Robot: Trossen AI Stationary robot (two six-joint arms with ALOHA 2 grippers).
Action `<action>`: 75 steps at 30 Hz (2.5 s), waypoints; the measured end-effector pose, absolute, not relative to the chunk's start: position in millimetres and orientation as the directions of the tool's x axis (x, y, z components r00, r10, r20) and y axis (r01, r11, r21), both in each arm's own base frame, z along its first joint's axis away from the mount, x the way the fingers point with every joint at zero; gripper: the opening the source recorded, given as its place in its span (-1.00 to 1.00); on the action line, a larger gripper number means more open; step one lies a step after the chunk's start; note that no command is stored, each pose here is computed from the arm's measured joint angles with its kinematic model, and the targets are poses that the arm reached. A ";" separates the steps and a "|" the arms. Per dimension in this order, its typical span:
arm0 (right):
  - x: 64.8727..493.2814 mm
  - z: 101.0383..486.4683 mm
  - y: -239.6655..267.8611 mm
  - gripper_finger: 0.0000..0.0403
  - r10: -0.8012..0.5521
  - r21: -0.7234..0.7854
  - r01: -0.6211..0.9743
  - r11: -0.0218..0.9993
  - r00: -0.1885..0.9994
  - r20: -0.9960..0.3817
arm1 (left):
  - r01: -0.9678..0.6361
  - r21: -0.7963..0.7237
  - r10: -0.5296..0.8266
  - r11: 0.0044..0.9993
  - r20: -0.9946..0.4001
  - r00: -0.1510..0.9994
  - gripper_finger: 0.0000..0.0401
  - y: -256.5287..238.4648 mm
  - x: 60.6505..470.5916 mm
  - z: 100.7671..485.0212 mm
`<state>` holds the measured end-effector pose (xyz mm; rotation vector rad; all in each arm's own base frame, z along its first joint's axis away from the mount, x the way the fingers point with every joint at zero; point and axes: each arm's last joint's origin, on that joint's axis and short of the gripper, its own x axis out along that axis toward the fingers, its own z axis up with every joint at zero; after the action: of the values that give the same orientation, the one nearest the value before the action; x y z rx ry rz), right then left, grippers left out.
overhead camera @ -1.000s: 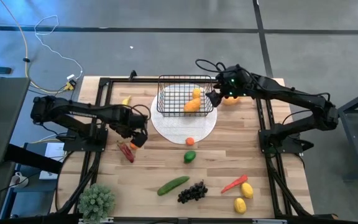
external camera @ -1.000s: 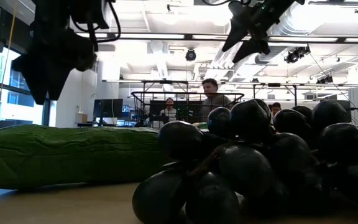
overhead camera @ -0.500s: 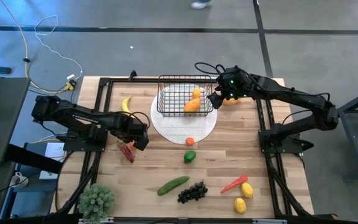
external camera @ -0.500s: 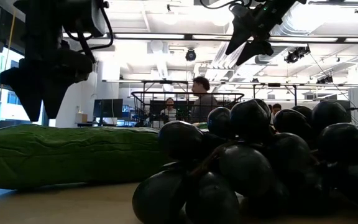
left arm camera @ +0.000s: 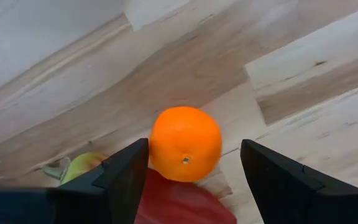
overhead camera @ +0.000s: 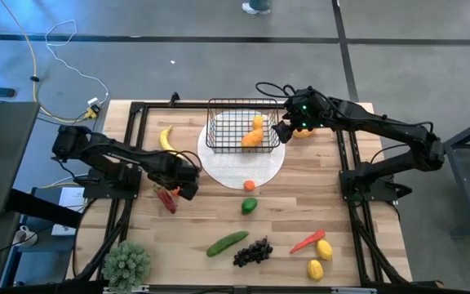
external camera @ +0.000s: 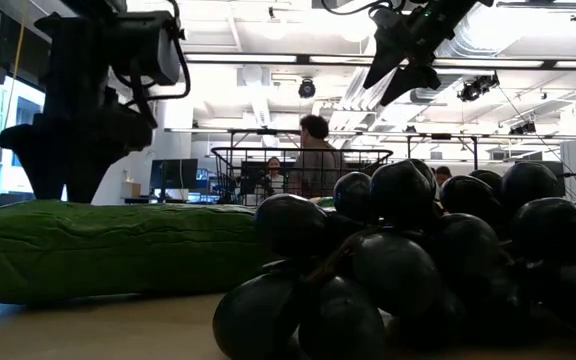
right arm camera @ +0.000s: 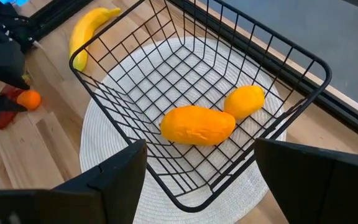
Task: Build produce basket
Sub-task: Put the left orange into the wire basket
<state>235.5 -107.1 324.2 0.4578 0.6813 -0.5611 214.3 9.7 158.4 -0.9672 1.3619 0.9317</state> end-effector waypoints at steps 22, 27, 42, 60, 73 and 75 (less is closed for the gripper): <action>235.5 324.2 -107.1 0.38 -0.330 0.210 0.617 0.759 0.641 -0.693 | -0.923 0.055 -0.030 0.381 -0.997 -0.072 -0.30 10.1 220.6 143.0; 235.5 324.1 -107.1 0.38 -0.330 0.210 0.617 0.759 0.641 -0.693 | -0.915 -0.024 -0.032 0.404 -0.999 0.013 -0.28 10.6 230.3 160.6; 235.2 324.1 -107.9 0.38 -0.355 0.196 0.637 0.746 0.629 -0.692 | -0.826 -0.213 0.130 0.522 -0.937 0.324 -0.27 40.6 264.2 245.1; 232.9 324.5 -112.1 0.38 -0.478 0.207 0.769 0.605 0.558 -0.678 | -0.693 -0.231 0.334 0.683 -0.745 0.578 -0.27 138.8 271.0 301.9; 231.5 324.8 -114.1 0.38 -0.547 0.221 0.833 0.508 0.510 -0.664 | -0.629 -0.062 0.341 0.775 -0.796 0.499 -0.23 175.9 286.0 261.7; 231.4 324.9 -114.3 0.38 -0.554 0.218 0.837 0.502 0.505 -0.662 | -0.615 -0.045 0.330 0.787 -0.812 0.481 -0.22 178.9 290.5 251.8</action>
<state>231.4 -114.3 324.9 0.5677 0.5621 -0.8956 290.5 178.9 251.8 -0.3538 0.8985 0.5910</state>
